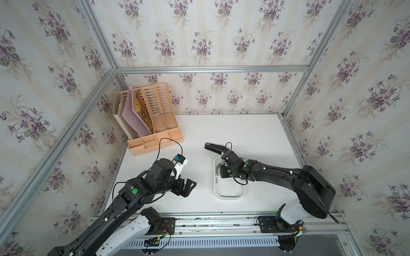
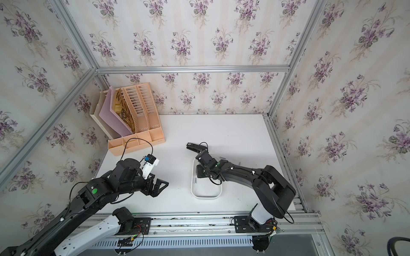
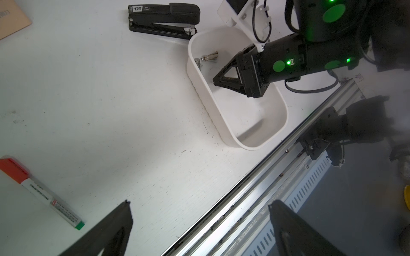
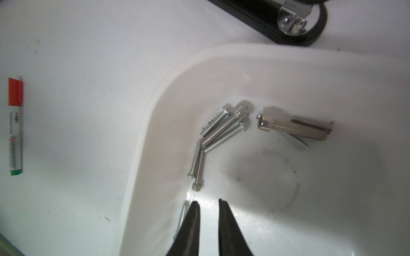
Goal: Take out the screws from the storage box
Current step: Pick up the screw from the storage box.
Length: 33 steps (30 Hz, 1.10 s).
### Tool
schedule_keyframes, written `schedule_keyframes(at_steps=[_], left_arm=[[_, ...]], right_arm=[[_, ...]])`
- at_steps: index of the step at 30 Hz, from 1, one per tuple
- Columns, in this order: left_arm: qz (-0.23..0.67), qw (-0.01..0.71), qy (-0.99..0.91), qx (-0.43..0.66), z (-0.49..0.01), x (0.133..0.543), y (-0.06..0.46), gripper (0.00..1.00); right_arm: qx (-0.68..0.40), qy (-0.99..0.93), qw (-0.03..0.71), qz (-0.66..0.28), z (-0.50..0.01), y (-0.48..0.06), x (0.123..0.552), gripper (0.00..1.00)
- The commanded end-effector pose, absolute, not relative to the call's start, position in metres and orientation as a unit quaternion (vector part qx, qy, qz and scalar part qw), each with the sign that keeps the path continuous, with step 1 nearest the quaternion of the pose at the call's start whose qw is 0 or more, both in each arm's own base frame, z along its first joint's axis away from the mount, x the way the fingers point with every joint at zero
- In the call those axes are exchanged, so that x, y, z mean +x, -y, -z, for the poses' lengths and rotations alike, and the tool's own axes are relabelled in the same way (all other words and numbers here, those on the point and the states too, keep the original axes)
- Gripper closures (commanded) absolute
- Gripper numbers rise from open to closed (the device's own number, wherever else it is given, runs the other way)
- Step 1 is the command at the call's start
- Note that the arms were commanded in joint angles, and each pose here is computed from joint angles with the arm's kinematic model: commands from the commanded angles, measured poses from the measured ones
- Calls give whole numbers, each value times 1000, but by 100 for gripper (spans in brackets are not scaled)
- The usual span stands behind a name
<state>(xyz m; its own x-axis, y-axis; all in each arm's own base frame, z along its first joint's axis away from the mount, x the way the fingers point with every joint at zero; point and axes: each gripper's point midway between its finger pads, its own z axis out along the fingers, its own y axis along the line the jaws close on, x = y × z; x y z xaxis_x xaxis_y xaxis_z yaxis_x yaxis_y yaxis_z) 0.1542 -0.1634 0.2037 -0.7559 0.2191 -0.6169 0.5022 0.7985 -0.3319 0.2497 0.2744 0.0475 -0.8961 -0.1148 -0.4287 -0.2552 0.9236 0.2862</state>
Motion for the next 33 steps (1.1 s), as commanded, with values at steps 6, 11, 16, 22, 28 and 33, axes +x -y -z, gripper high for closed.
schedule_keyframes(at_steps=[6,11,16,22,28,33], left_arm=[[237,321,-897,190,-214,158,156,1],[236,312,-900,193,-208,160,159,1],[232,315,-901,189,-209,161,157,1],[233,314,-901,190,-209,160,157,1],[234,314,-900,189,-209,160,157,1],[235,314,-900,190,-210,159,157,1]], right_arm=[[-108,-958,210,-163,-48,-279,255,75],[-139,-957,194,-164,-41,-290,257,76],[-142,-960,176,-168,-30,-295,254,76],[-140,-965,170,-140,-21,-290,257,80],[-135,-971,161,-116,-12,-284,259,79],[-130,-974,161,-87,-7,-277,262,82]])
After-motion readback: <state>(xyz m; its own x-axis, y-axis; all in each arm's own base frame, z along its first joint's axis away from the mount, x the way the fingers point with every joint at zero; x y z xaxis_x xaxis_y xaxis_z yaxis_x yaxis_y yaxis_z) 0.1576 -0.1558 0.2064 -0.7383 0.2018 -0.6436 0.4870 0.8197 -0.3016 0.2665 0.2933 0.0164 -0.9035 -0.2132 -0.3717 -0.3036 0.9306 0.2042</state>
